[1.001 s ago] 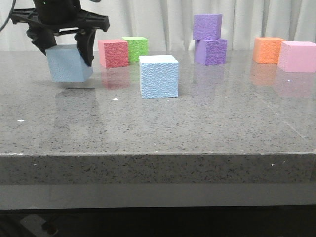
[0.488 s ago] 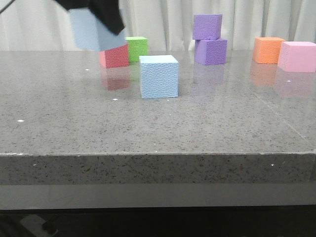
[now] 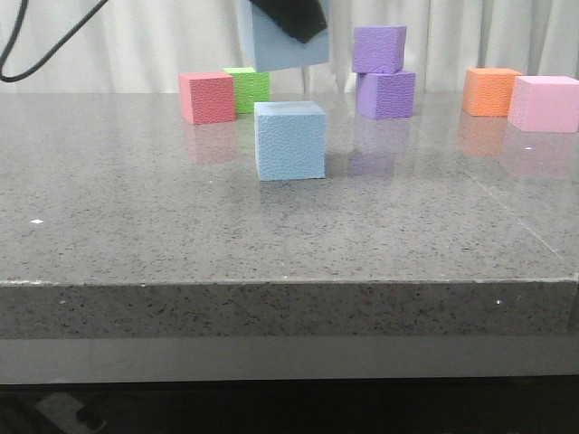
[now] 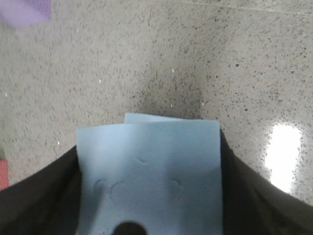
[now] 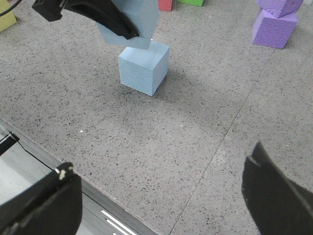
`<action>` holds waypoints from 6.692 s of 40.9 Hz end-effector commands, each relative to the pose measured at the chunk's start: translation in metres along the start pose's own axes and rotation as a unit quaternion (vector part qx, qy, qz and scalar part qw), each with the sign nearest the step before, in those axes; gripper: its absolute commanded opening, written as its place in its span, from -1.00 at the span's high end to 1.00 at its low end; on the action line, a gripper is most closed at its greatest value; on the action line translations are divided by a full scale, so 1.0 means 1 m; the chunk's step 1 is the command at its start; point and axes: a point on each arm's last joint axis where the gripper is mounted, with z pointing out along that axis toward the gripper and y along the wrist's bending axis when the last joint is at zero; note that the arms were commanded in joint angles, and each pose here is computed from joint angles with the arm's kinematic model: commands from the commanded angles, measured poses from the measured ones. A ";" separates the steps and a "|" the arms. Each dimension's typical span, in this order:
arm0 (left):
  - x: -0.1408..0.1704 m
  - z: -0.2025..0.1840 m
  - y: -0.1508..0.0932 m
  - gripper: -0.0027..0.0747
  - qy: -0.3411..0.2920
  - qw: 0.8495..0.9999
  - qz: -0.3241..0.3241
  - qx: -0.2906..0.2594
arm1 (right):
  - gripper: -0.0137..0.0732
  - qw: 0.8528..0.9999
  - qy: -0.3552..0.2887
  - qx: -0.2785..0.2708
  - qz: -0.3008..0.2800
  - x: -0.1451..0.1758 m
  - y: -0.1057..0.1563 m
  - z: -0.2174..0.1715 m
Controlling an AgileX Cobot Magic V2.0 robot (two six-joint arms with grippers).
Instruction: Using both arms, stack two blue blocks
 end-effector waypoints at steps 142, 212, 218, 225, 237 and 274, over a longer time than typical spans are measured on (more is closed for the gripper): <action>0.123 -0.193 -0.147 -0.59 -0.170 0.916 -0.346 -0.115 | -0.85 0.998 0.034 0.043 -0.007 -0.003 -0.008 -0.012; 0.188 -0.169 -0.183 0.98 -0.225 0.884 -0.351 -0.212 | 0.84 0.998 -0.052 0.025 0.017 0.043 0.001 -0.056; 0.223 -0.158 -0.196 0.98 -0.270 0.835 -0.372 -0.301 | 0.84 0.998 -0.052 0.025 0.017 0.043 0.001 -0.056; 0.264 -0.131 -0.222 0.98 -0.337 0.766 -0.370 -0.402 | 0.84 0.998 -0.052 0.025 0.017 0.043 0.001 -0.056; 0.303 -0.095 -0.254 0.98 -0.369 0.711 -0.389 -0.455 | 0.84 0.998 -0.052 0.025 0.017 0.043 0.001 -0.056; 0.302 -0.096 -0.257 0.98 -0.379 0.714 -0.384 -0.446 | 0.84 0.998 -0.051 0.025 0.017 0.043 0.001 -0.056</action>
